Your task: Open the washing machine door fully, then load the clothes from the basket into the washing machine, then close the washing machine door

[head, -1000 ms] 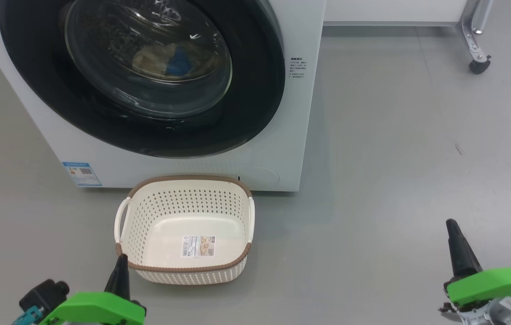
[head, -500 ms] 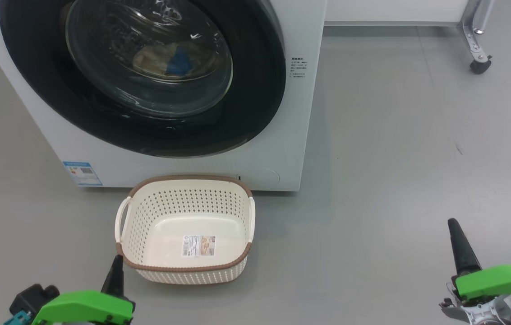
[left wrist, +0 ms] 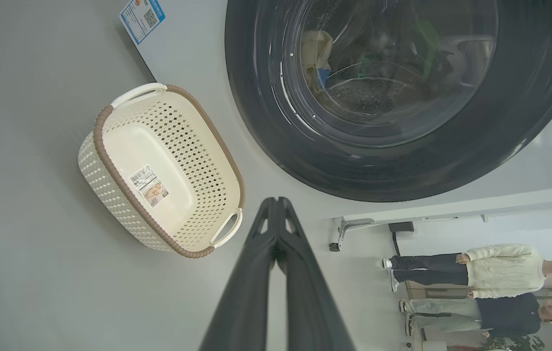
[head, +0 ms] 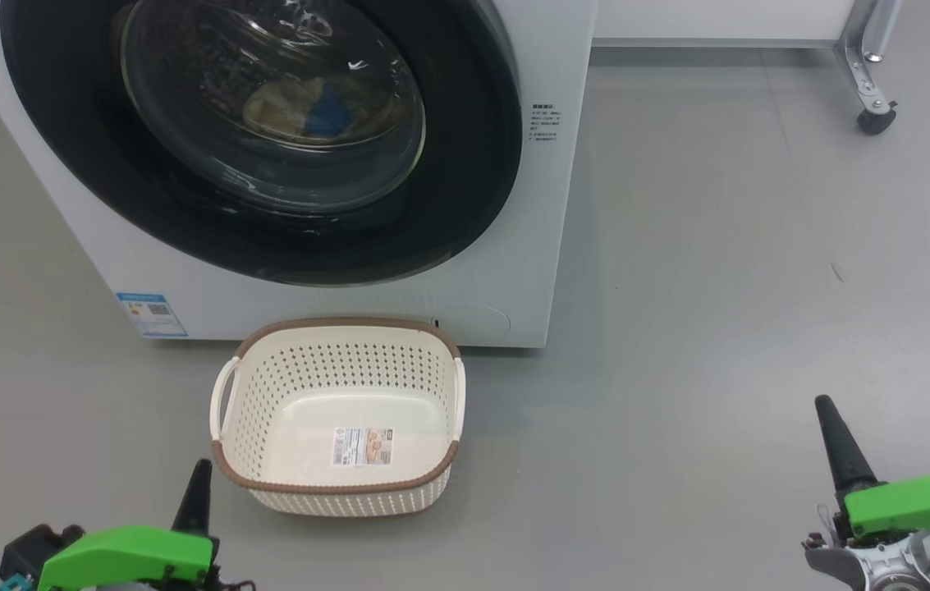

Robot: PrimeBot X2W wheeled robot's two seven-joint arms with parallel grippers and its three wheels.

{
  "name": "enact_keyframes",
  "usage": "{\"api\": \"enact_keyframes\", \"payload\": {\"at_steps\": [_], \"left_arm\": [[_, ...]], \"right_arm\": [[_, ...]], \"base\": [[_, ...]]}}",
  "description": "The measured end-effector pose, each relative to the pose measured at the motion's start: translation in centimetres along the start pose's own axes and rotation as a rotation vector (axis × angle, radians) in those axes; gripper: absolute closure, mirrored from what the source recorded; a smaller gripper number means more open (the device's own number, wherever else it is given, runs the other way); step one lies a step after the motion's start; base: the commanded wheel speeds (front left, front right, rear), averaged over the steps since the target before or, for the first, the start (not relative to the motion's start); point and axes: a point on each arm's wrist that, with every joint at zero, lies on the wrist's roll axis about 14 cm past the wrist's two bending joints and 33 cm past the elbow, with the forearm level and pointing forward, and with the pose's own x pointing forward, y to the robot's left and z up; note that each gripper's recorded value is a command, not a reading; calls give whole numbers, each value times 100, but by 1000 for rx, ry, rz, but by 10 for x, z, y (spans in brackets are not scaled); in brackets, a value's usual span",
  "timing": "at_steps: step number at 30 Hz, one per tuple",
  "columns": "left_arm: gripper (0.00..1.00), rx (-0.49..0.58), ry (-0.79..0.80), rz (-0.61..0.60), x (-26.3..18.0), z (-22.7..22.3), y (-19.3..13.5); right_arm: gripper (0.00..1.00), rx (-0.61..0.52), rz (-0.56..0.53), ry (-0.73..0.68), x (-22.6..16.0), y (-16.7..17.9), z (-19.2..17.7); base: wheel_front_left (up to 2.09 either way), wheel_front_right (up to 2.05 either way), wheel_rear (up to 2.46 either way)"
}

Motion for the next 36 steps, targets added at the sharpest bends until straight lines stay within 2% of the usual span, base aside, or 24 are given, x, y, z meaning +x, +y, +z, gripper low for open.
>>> {"api": "enact_keyframes", "payload": {"at_steps": [36], "left_arm": [[100,-423,-73,-34,-3,29,6]], "right_arm": [[100,422,12,6,15,3,3]], "base": [[0,0,0]]}}
